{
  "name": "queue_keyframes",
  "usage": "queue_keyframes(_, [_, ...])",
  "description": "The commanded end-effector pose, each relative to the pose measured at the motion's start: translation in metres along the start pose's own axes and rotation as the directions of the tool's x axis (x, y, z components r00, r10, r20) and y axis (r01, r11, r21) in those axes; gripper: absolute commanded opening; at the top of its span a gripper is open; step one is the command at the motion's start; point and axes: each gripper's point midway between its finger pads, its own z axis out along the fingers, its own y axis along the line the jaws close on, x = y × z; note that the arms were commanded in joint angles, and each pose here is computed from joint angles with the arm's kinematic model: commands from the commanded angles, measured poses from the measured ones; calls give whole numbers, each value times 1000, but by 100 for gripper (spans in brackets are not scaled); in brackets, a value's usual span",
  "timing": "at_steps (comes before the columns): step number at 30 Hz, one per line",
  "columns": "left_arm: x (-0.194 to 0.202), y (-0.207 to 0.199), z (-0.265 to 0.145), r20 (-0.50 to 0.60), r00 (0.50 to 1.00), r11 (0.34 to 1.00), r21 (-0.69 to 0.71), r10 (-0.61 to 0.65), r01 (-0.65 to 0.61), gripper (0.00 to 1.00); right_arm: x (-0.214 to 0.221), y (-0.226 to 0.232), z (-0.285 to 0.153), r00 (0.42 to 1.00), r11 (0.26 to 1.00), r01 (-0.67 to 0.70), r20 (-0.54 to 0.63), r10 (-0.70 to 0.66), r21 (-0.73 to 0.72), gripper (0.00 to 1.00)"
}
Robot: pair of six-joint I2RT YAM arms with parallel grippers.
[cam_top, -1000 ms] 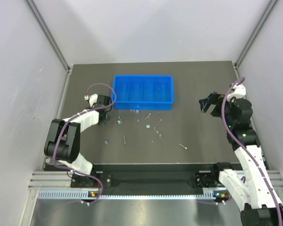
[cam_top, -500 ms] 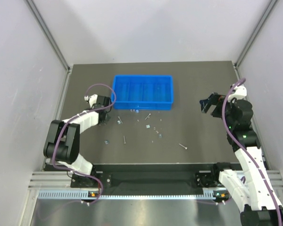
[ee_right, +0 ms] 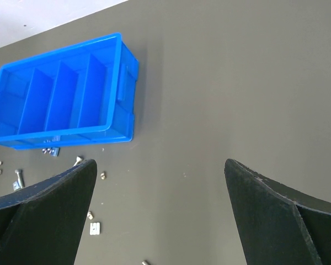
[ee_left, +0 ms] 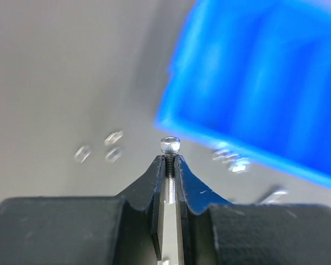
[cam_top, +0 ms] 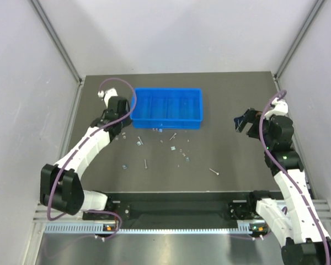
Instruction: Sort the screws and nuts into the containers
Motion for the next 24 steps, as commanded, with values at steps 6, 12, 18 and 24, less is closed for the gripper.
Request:
queue_keyframes(6, [-60, -91, 23, 127, 984, 957, 246, 123, -152, 3, -7, 1, 6, 999, 1000, -21, 31, 20, 13, 100])
queue_keyframes(12, [-56, -112, 68, 100, 981, 949, 254, 169, -189, 3, 5, -8, 11, 1000, 998, -24, -7, 24, 51, 100])
queue_keyframes(18, [-49, -111, 90, 80, 974, 949, 219, 213, -226, 9, 4, -9, 5, 1000, 999, -8, 3, 8, 53, 100])
queue_keyframes(24, [-52, -111, 85, 74, 971, 946, 220, 226, -237, 67, 1, -11, 4, 1000, 997, -6, 9, 5, 71, 100])
